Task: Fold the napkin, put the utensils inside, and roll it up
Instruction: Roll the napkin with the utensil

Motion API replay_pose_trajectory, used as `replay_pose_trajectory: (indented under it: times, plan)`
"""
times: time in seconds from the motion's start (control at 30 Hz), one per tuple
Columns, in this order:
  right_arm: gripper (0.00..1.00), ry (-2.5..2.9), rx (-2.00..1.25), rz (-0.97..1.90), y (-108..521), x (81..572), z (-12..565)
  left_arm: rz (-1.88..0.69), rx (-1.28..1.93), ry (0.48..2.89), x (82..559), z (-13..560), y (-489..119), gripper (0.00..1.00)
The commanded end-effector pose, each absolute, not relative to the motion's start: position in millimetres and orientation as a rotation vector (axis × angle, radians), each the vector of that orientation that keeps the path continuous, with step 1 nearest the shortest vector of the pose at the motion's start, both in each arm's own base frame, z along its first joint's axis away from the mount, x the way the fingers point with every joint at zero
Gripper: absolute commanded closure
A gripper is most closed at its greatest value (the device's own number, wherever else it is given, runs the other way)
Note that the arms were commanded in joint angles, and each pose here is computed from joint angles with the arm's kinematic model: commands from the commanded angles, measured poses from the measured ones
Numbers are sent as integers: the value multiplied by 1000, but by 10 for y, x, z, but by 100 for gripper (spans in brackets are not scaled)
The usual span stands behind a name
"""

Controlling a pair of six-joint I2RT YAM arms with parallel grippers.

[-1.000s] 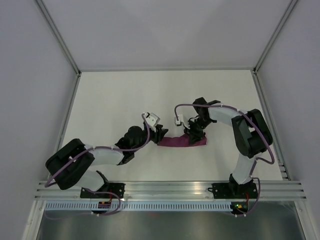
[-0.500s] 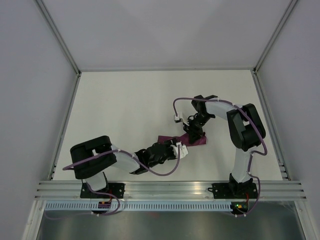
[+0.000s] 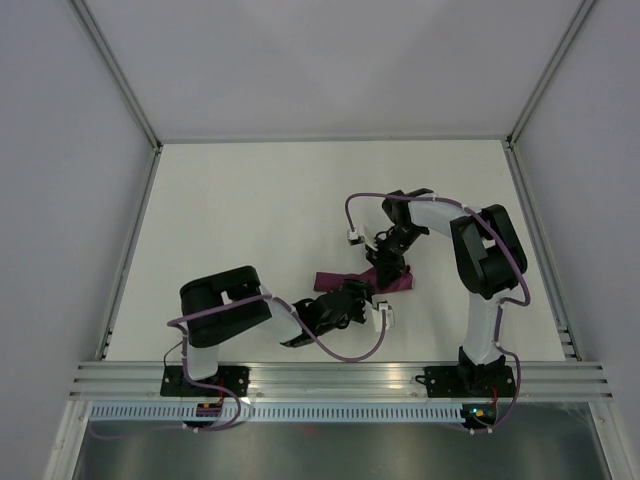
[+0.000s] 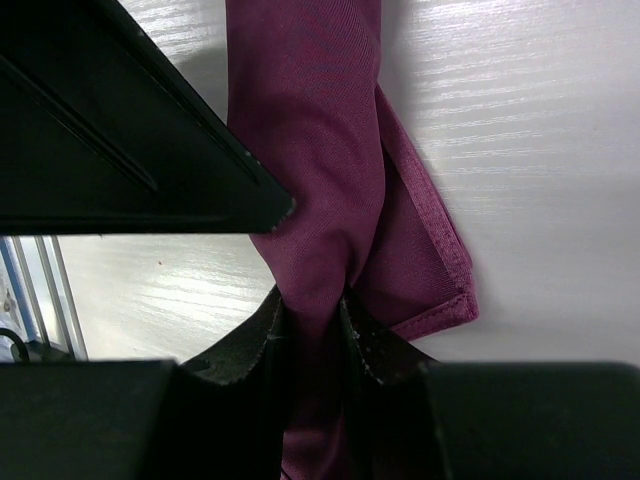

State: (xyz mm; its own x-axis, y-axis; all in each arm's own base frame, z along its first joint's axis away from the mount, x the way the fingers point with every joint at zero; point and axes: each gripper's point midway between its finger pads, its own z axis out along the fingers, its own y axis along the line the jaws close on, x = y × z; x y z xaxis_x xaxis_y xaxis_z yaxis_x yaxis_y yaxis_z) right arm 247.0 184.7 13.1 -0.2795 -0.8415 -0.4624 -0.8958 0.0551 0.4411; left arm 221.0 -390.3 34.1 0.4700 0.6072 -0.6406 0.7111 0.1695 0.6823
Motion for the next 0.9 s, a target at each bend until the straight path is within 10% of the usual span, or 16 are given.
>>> replay_pose_trajectory:
  times: [0.0, 0.27, 0.57, 0.7, 0.87]
  plan:
    - [89, 2291, -1971, 951, 1608, 2393, -305, -19, 1599, 1157, 2300, 219, -3878, 41]
    - [89, 2295, -1976, 1003, 1630, 2383, -298, 48, 1696, 1205, 2385, -16, -3745, 48]
    - [88, 2278, -1976, 1029, 1674, 2424, -191, -33, 1788, 1327, 2323, -210, -3725, 89]
    - [55, 2260, -1925, 1018, 1713, 2490, -87, -119, 1819, 1395, 2234, -259, -3712, 98]
    - [40, 2203, -1772, 945, 1739, 2736, 221, -268, 1800, 1483, 2154, -228, -3736, 98]
